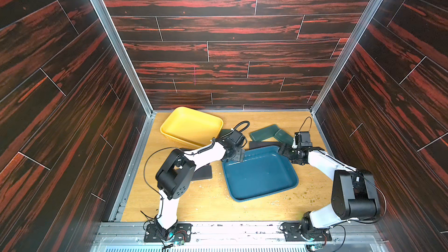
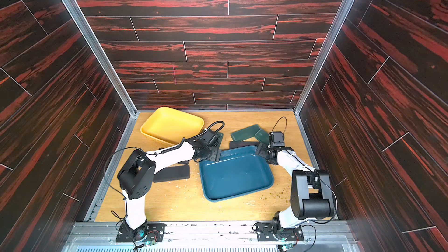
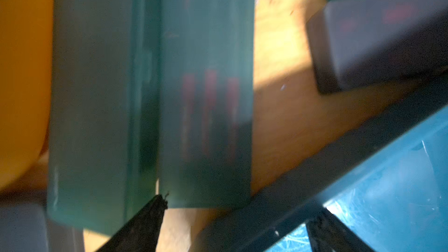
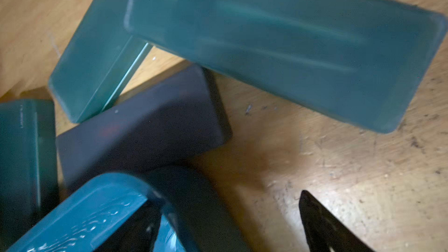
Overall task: Place the pencil cases by color into the storage box
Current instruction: Move the storage box to the center of the board, then pick up the pencil case from the center of the board.
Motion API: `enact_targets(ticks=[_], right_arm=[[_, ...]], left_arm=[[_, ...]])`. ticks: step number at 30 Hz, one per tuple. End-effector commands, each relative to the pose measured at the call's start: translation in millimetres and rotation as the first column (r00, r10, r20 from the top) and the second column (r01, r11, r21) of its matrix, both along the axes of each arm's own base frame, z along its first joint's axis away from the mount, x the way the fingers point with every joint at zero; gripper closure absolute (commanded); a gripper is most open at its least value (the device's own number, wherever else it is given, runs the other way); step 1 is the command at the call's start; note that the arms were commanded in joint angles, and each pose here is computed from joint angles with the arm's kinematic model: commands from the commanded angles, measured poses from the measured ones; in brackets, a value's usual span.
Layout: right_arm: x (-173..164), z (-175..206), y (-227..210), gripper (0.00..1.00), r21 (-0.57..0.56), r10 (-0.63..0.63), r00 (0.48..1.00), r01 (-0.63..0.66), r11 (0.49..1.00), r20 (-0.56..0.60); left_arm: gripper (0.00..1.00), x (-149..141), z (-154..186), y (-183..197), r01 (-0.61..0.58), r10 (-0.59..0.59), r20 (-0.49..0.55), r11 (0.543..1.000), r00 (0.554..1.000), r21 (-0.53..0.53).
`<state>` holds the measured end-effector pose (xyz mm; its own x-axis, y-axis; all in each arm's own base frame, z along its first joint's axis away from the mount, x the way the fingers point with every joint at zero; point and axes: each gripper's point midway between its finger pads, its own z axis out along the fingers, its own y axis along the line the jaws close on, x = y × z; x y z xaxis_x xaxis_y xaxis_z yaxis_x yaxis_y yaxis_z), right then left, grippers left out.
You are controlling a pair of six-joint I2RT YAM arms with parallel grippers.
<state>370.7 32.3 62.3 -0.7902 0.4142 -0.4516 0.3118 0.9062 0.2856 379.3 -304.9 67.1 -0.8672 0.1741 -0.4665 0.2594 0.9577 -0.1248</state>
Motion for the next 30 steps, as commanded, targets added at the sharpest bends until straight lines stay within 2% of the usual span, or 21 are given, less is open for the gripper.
enact_targets(ticks=[1,8,17,19,23,27,30], right_arm=[[15.2,4.0,-8.6,0.11,-0.023,-0.040,0.999,0.041,0.999,0.024],[18.9,20.1,-9.8,0.11,-0.029,-0.039,0.998,0.041,0.999,0.053],[14.2,57.1,0.1,0.10,-0.006,0.018,0.986,-0.017,1.000,0.164],[12.1,70.0,4.6,0.09,-0.024,0.048,0.978,-0.044,0.999,0.203],[9.2,101.9,22.3,0.09,-0.081,0.126,0.947,-0.107,0.991,0.296],[7.0,137.4,74.7,0.09,-0.175,0.309,0.866,-0.259,0.950,0.392],[-2.7,160.3,136.6,0.09,-0.258,0.503,0.728,-0.433,0.864,0.466]], left_arm=[[0.11,18.2,13.2,-3.3,0.011,-0.012,0.038,1.000,0.999,0.024],[0.11,28.8,31.2,-1.2,0.017,-0.018,0.047,1.000,0.999,0.016],[0.11,4.5,58.5,54.9,-0.064,0.063,0.068,0.998,0.996,0.006],[0.11,-2.2,59.6,68.1,-0.094,0.094,0.065,0.996,0.993,0.006],[0.11,-12.4,86.4,93.3,-0.173,0.176,0.104,0.984,0.979,-0.040],[0.11,-26.3,102.2,114.4,-0.237,0.243,0.117,0.969,0.963,-0.062],[0.11,-35.8,110.9,140.2,-0.323,0.329,0.111,0.944,0.938,-0.067]])
